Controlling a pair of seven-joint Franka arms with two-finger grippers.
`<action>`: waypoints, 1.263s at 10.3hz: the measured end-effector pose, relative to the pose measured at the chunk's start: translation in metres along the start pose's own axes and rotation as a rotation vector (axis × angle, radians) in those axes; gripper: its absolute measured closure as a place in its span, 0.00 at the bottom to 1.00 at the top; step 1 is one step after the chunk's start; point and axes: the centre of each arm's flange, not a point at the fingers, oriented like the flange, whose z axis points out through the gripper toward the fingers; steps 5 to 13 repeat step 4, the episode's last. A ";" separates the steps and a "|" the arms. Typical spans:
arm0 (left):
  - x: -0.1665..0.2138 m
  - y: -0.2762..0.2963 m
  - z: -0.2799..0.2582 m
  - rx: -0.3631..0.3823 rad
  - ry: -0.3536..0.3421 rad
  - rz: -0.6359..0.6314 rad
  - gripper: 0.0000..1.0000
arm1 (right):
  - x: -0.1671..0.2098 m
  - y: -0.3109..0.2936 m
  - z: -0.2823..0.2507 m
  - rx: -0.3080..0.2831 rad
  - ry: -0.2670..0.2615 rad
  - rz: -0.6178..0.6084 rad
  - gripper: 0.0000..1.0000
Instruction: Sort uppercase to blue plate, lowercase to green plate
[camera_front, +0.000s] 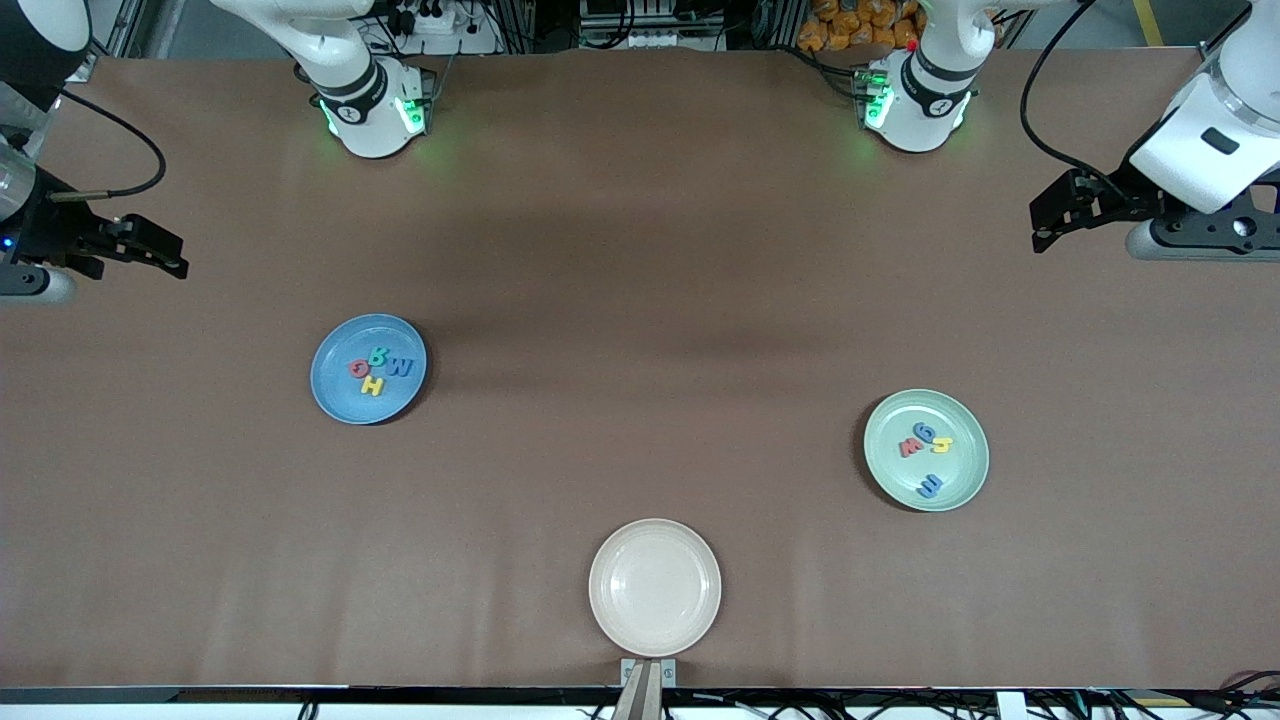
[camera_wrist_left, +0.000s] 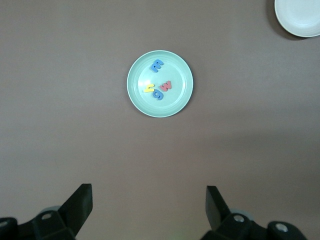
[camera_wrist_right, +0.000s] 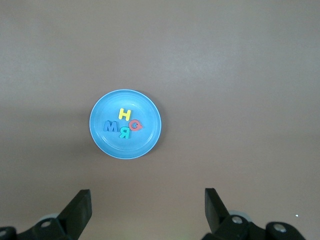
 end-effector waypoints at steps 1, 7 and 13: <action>0.000 0.000 0.000 0.000 0.000 0.000 0.00 | 0.000 0.001 0.000 0.000 0.000 0.001 0.00; 0.000 0.000 0.001 0.000 -0.002 0.000 0.00 | 0.000 0.002 0.000 0.000 0.000 0.004 0.00; 0.000 0.000 0.001 0.000 -0.002 0.000 0.00 | 0.000 0.002 0.000 0.000 0.000 0.004 0.00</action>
